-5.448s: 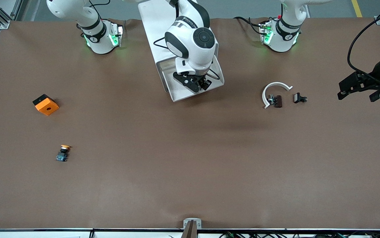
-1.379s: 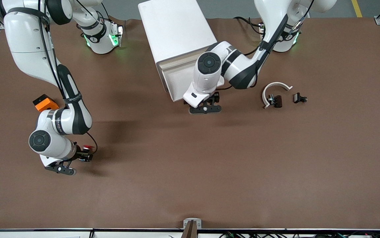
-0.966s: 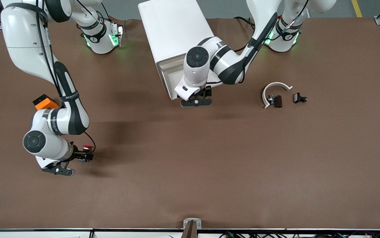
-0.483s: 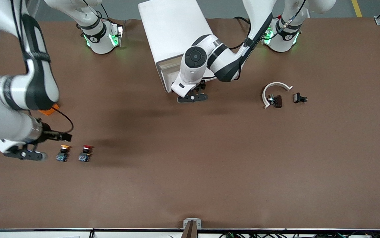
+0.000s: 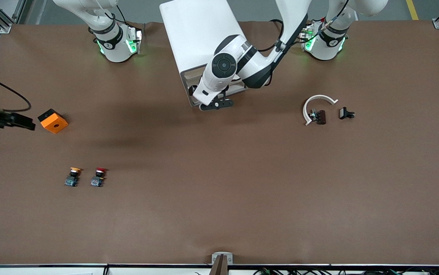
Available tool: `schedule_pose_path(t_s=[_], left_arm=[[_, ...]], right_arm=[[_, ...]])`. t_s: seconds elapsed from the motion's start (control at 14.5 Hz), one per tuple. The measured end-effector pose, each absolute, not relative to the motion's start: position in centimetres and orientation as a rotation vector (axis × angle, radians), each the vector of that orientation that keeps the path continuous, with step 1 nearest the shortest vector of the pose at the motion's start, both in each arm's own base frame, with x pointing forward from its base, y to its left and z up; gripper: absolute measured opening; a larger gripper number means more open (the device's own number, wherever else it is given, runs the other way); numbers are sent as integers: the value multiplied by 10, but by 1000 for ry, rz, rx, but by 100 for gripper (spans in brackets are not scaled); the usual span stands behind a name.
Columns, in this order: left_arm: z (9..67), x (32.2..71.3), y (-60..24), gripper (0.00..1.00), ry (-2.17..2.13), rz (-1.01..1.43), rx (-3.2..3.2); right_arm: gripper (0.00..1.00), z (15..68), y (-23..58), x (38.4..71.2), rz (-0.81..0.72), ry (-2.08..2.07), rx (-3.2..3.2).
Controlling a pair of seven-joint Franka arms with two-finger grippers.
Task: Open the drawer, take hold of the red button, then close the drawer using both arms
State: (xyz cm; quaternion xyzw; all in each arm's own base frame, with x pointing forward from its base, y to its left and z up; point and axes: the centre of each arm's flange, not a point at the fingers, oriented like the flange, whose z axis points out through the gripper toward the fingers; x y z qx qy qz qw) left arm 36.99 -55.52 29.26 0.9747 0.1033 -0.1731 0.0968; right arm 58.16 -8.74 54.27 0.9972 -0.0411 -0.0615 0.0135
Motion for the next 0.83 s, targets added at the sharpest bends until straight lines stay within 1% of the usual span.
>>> schedule_pose_path(t_s=[0.21,0.83], left_arm=[[288,362,-560,100,342,-538,2885],[286,363,-559,100,376,-565,2869]], right_arm=[[100,546,-95,570,-226,-146,3109],[100,548,-89,570,-232,-128,3110]])
